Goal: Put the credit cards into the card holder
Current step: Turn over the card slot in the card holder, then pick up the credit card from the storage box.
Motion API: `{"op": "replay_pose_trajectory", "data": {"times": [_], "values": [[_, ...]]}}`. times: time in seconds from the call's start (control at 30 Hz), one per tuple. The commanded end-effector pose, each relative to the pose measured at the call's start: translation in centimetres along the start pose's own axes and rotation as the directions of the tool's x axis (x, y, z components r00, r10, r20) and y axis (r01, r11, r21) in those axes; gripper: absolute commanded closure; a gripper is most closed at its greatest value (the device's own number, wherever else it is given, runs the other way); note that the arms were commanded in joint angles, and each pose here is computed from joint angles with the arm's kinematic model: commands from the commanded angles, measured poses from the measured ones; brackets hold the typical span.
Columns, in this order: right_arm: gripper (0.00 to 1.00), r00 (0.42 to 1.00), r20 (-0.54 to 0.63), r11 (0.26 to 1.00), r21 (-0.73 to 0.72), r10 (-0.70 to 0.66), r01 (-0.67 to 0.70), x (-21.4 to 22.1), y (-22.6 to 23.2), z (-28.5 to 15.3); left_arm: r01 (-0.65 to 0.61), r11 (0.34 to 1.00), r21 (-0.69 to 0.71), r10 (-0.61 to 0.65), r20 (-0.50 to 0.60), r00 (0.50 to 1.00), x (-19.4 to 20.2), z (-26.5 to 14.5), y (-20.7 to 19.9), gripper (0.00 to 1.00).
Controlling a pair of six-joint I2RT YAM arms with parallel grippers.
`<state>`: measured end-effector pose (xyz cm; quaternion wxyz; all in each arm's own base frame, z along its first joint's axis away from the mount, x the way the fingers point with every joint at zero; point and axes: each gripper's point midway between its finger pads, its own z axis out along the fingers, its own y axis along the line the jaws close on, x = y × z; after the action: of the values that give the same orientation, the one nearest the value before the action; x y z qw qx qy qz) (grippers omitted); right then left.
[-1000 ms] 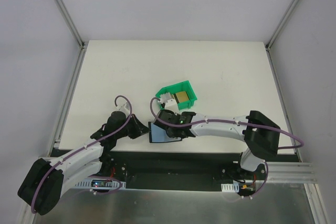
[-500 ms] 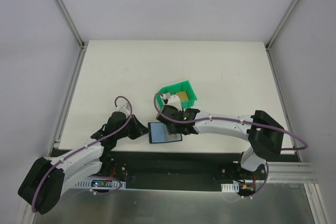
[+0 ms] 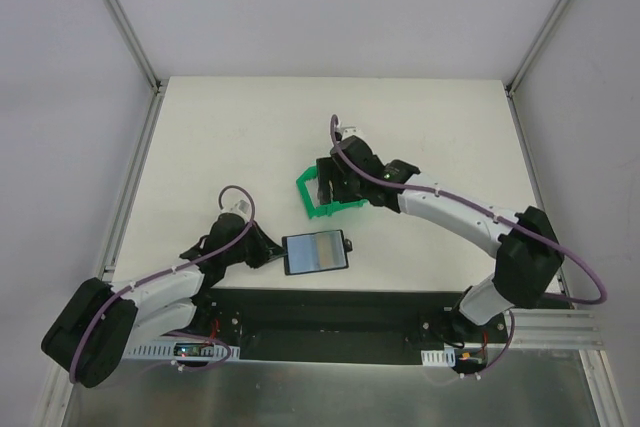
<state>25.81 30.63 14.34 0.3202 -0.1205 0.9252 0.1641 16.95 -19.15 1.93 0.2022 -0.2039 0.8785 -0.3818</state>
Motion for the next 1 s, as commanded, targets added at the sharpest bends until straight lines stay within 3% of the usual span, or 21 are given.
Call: {"op": "replay_pose_trajectory", "data": {"times": [0.0,0.43,0.67,0.83,0.97], "values": [[0.24,1.000,-0.013,0.995,-0.099,-0.017,0.015,-2.8,0.7,1.6,0.051,0.998,0.025,-0.051,0.020,0.998,-0.5,0.5,-0.4,1.00],[0.21,0.985,-0.170,0.983,-0.179,0.018,-0.049,-2.8,0.0,8.4,0.073,0.997,0.031,-0.073,0.002,0.997,-0.3,0.9,-0.6,1.00],[0.18,0.975,-0.220,0.968,-0.236,0.030,-0.083,-2.2,0.5,10.0,0.062,0.998,0.029,-0.062,0.003,0.998,-0.5,0.9,-0.7,1.00],[0.20,0.969,-0.243,0.951,-0.287,0.045,-0.117,-1.9,1.2,10.1,0.054,0.998,0.027,-0.054,-0.006,0.999,-0.4,1.0,-0.8,1.00],[0.27,0.968,-0.240,0.933,-0.329,0.069,-0.148,-2.4,1.6,9.8,0.048,0.998,0.031,-0.047,-0.011,0.999,-0.4,1.0,-0.9,1.00]]}}
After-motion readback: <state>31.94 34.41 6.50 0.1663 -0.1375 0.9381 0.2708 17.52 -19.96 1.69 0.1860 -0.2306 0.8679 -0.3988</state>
